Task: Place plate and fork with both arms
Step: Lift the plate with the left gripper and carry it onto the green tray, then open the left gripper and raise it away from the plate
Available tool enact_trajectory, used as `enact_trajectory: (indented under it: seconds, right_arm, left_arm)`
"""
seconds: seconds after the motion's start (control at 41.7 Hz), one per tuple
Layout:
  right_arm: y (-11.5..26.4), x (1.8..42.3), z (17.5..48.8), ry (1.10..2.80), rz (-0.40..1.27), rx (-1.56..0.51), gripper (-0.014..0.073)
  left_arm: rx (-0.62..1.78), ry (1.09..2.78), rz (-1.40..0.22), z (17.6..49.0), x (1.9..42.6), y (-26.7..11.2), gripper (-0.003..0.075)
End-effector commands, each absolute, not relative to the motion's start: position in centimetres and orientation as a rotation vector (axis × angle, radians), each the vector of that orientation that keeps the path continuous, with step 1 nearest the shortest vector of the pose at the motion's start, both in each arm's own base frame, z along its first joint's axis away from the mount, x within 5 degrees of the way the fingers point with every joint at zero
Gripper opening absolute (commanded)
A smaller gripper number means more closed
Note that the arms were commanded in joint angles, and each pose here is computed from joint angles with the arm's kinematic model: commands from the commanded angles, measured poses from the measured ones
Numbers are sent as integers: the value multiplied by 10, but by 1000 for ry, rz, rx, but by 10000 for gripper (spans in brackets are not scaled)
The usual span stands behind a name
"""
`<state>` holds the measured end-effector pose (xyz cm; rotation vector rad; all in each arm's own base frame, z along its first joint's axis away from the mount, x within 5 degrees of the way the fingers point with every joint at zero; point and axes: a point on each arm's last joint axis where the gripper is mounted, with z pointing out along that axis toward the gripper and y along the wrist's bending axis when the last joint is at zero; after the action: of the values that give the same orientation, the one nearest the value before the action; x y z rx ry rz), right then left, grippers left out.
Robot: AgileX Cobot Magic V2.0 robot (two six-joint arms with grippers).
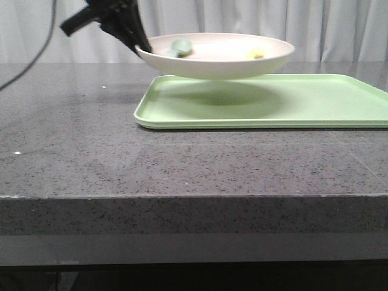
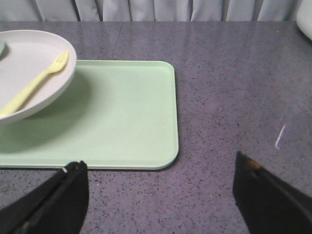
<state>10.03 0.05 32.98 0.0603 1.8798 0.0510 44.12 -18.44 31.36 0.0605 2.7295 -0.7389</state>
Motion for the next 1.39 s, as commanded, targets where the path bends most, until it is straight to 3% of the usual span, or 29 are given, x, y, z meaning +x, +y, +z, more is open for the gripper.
enact_trajectory:
  seconds: [0.0, 0.311, 0.839, 1.006, 1.246, 1.366]
  right_arm:
    - [0, 103, 347, 1776, 41, 48, 624]
    - [0, 103, 347, 1776, 41, 48, 624]
    - [0, 103, 347, 1776, 41, 48, 624]
    - [0, 103, 347, 1776, 41, 48, 624]
    - [0, 103, 347, 1776, 41, 48, 624]
    - [0, 103, 347, 1776, 41, 48, 624]
  left_arm:
    - [60, 2594, -831, 354, 429, -210, -18]
    - [18, 2602, -801, 333, 432, -255, -18]
    - [54, 2626, -768, 329, 424, -269, -11]
    - [71, 2647, -755, 328, 422, -269, 90]
    - [207, 2646, -675, 335, 417, -263, 335]
    - [329, 2564, -664, 361, 406, -257, 337]
